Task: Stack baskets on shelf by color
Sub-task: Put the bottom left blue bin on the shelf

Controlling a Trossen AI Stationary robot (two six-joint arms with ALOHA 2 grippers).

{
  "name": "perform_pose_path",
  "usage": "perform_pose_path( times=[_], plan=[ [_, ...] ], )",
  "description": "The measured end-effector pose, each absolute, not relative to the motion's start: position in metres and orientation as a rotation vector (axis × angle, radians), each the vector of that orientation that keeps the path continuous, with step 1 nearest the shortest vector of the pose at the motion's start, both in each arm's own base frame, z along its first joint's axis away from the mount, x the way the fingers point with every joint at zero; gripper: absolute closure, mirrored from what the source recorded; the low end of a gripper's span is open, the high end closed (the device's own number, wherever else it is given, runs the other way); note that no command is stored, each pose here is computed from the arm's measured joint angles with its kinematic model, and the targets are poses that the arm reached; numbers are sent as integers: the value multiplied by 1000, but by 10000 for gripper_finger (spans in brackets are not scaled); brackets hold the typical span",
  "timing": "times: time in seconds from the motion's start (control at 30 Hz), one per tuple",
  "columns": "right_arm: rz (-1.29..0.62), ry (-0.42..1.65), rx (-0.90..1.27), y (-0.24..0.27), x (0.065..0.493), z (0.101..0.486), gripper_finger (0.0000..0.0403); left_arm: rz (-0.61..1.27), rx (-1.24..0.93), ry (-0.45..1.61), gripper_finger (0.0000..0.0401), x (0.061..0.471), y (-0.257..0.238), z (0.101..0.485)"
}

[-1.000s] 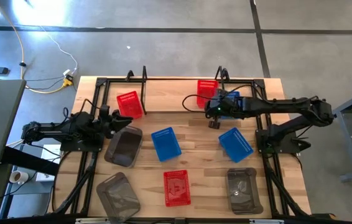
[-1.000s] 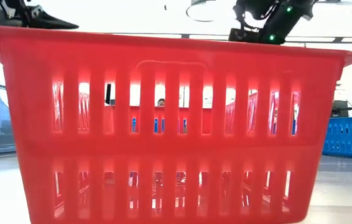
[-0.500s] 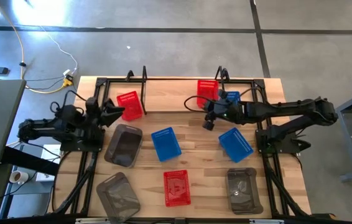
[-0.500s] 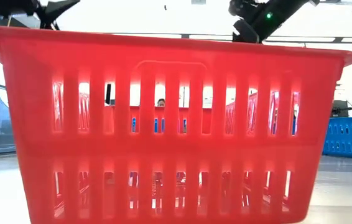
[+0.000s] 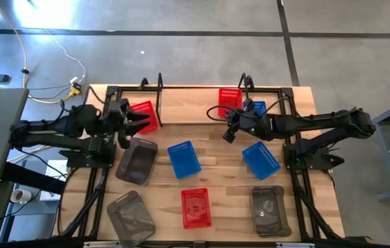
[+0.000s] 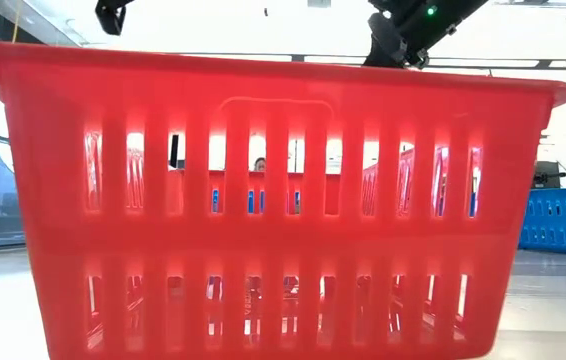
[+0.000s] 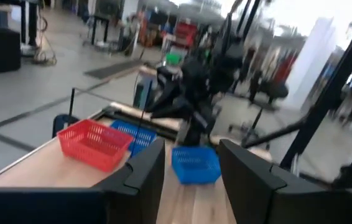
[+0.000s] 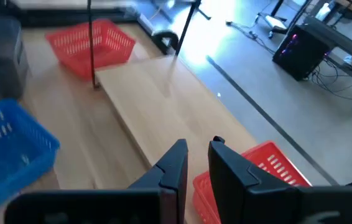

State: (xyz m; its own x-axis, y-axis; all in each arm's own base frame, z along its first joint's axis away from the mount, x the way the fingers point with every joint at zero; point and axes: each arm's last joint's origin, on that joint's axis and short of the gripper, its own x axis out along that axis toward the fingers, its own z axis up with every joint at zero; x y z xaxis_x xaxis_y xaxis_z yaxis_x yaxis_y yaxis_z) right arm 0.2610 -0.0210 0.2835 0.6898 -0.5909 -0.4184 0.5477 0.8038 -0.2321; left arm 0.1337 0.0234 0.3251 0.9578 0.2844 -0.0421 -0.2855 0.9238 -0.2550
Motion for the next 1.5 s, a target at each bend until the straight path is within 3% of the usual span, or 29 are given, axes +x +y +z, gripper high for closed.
perform_pose_path(
  times=[0.9, 1.27, 1.5],
  plan=[
    [-604, 521, -34, -19, 255, 283, 350, 230, -285, 631, 259, 230, -3, 313],
    [-572, 539, -30, -18, 255, 282, 350, 210, -535, 761, 247, 252, -9, 294],
    [-579, 561, -18, -18, 254, 280, 350, 187, -535, 850, 250, 272, -25, 270]
  ],
)
